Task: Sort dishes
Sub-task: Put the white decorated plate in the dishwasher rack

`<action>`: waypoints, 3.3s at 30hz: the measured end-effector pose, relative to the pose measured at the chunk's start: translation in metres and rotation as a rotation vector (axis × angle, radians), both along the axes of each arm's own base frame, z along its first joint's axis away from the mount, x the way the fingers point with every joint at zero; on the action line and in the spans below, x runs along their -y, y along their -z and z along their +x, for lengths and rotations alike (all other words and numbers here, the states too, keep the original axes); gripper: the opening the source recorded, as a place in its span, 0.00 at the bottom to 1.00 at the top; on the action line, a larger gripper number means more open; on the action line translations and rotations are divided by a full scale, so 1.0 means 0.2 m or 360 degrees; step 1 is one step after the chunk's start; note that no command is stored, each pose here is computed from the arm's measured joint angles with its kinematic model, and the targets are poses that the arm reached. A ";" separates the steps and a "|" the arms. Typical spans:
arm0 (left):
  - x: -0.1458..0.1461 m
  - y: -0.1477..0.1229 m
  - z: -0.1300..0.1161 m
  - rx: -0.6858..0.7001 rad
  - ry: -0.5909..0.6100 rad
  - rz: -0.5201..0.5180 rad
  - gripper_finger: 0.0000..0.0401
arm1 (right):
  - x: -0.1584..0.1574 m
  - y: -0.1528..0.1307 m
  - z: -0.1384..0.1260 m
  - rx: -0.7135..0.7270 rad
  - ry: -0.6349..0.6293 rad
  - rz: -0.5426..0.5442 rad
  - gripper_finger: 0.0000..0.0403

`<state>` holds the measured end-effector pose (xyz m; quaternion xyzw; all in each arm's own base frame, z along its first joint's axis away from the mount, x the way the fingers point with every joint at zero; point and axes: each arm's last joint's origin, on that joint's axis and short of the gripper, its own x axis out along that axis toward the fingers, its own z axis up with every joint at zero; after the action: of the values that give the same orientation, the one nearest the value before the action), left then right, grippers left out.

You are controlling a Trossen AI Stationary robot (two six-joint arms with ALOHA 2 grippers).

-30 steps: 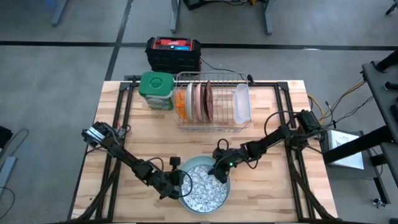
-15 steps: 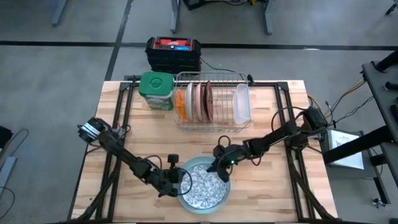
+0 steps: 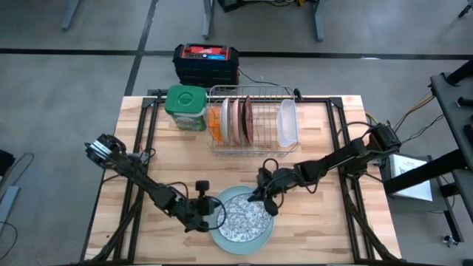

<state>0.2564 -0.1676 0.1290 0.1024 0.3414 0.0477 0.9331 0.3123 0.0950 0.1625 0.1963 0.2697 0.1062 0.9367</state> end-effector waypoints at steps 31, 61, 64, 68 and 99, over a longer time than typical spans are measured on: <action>-0.02 -0.18 -0.03 0.0130 -0.0019 -0.0120 0.00 | 0.22 -1.00 -0.40 0.0502 -0.0238 -0.1015 0.00; -0.17 -0.44 -0.21 0.0176 -0.0078 0.0332 0.00 | 0.68 -1.20 -0.19 -0.0456 -0.1084 -0.2595 0.00; -0.18 -0.44 -0.22 0.0151 -0.0087 0.0341 0.00 | 0.70 -1.13 -0.13 -0.0668 -0.1183 -0.2685 0.00; -0.19 -0.43 -0.23 0.0112 -0.0100 0.0353 0.00 | 0.72 -1.04 -0.05 -0.0865 -0.1392 -0.2823 0.00; -0.25 -0.37 -0.30 -0.0127 -0.0216 0.0476 0.00 | 0.75 -0.80 0.10 -0.1092 -0.1982 -0.2946 0.00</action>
<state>0.1959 -0.1185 0.2028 0.2186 0.3735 0.1567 0.8878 0.3332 -0.0544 0.3222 -0.7097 0.5329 0.2516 0.3861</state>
